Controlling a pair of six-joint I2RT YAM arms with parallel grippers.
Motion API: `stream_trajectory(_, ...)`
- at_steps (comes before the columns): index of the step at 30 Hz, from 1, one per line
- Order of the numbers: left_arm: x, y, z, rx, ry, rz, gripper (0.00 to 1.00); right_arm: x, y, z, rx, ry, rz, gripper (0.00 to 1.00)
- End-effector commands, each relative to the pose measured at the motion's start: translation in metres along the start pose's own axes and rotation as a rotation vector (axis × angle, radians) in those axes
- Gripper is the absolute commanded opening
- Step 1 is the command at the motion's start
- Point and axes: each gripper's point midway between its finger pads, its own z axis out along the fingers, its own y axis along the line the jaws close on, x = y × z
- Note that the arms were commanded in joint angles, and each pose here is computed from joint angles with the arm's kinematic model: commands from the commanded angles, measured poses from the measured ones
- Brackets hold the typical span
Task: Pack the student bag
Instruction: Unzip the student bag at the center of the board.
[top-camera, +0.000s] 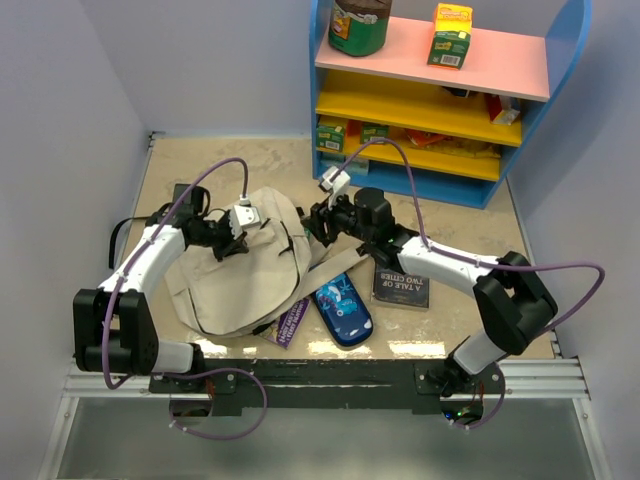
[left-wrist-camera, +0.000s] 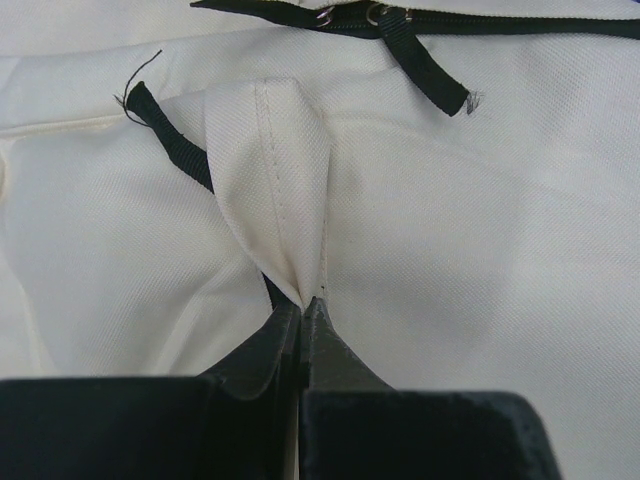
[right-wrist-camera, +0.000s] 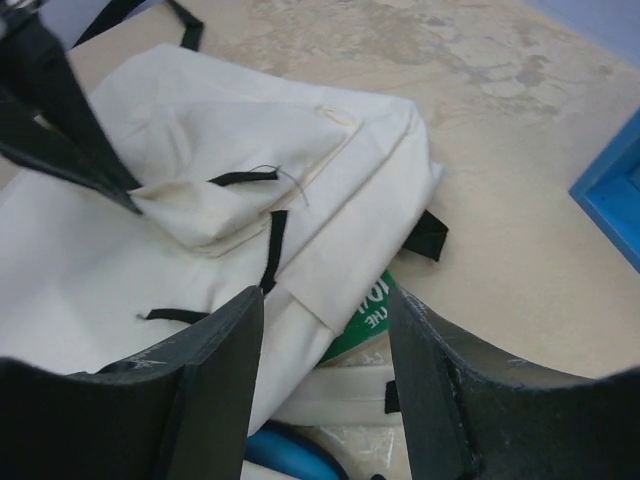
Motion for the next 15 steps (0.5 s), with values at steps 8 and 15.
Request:
stream_trajectory(8, -0.016, 0.003, -0.002, 0.025, -0.049, -0.01, 0.0, 0.018, 0.062, -0.016, -0.295, 0.083, -0.3, 0.57)
stream_trajectory(15, -0.017, 0.003, -0.003, 0.022, -0.051, -0.01, 0.0, 0.039, 0.075, -0.007, -0.299, 0.121, -0.388, 0.57)
